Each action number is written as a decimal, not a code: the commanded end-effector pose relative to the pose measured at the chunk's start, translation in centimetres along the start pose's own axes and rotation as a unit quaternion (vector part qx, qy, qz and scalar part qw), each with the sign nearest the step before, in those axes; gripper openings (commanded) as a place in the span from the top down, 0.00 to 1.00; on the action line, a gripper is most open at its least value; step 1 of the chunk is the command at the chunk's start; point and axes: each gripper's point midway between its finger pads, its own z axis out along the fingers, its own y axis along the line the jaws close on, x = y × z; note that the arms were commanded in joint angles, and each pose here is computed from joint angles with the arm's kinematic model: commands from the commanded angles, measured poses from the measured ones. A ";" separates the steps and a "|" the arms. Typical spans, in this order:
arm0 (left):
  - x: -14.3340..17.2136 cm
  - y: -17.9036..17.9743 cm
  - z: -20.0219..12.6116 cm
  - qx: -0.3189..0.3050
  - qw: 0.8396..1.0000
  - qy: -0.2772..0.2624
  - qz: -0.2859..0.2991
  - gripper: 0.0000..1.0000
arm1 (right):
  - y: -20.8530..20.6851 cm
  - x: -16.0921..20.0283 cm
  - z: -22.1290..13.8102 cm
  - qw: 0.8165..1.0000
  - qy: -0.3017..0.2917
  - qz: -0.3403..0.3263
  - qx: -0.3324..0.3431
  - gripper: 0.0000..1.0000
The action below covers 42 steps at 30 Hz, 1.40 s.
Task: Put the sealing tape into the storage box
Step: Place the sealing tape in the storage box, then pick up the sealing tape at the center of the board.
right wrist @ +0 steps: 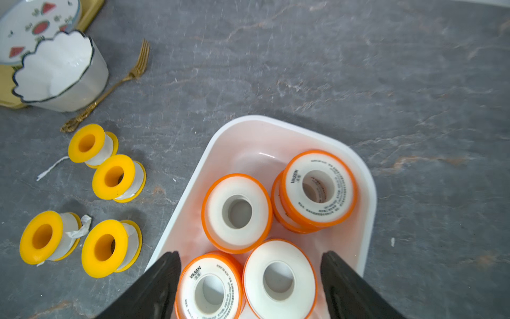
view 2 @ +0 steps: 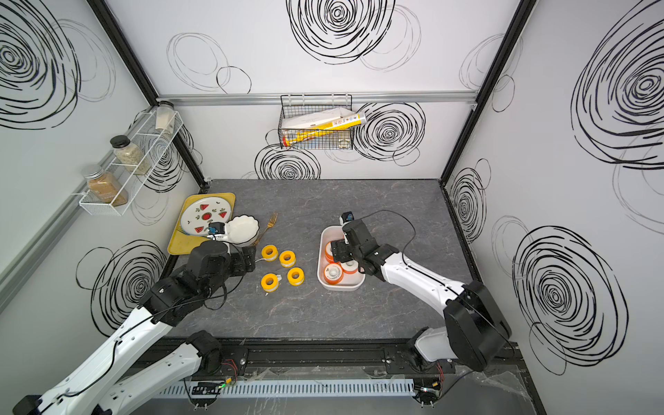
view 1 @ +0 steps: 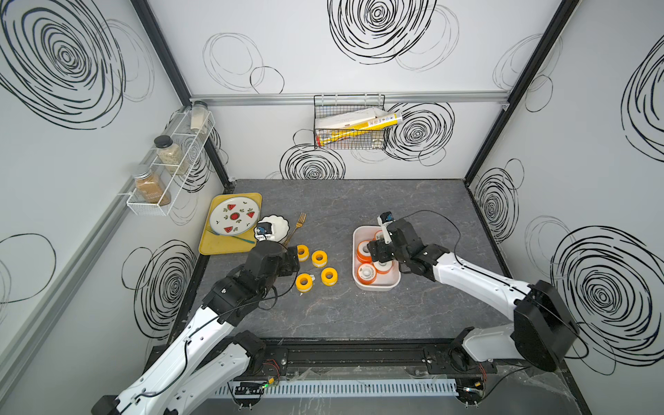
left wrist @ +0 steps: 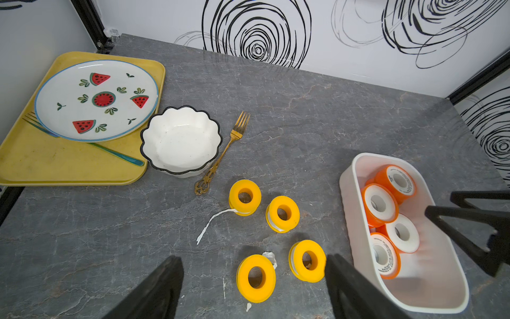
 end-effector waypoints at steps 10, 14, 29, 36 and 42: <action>-0.6 -0.4 0.2 0.009 1.000 -0.013 0.000 0.13 | -5.3 0.8 -6.0 0.984 -0.149 0.074 0.064 0.15; -0.6 -0.4 0.3 0.007 1.000 -0.011 0.001 0.13 | -6.4 1.9 -7.0 0.979 -0.169 0.095 0.070 0.14; 1.1 -1.4 2.2 -0.006 0.999 0.042 0.020 0.11 | -8.9 3.3 -10.4 0.954 -0.249 0.150 0.078 0.10; 5.5 -2.3 5.7 -0.015 0.991 0.133 -0.019 0.10 | -9.2 3.5 -10.7 0.949 -0.257 0.169 0.076 0.08; 10.1 -1.4 8.9 -0.057 0.982 0.172 -0.045 0.10 | -9.1 3.4 -10.6 0.950 -0.253 0.167 0.078 0.07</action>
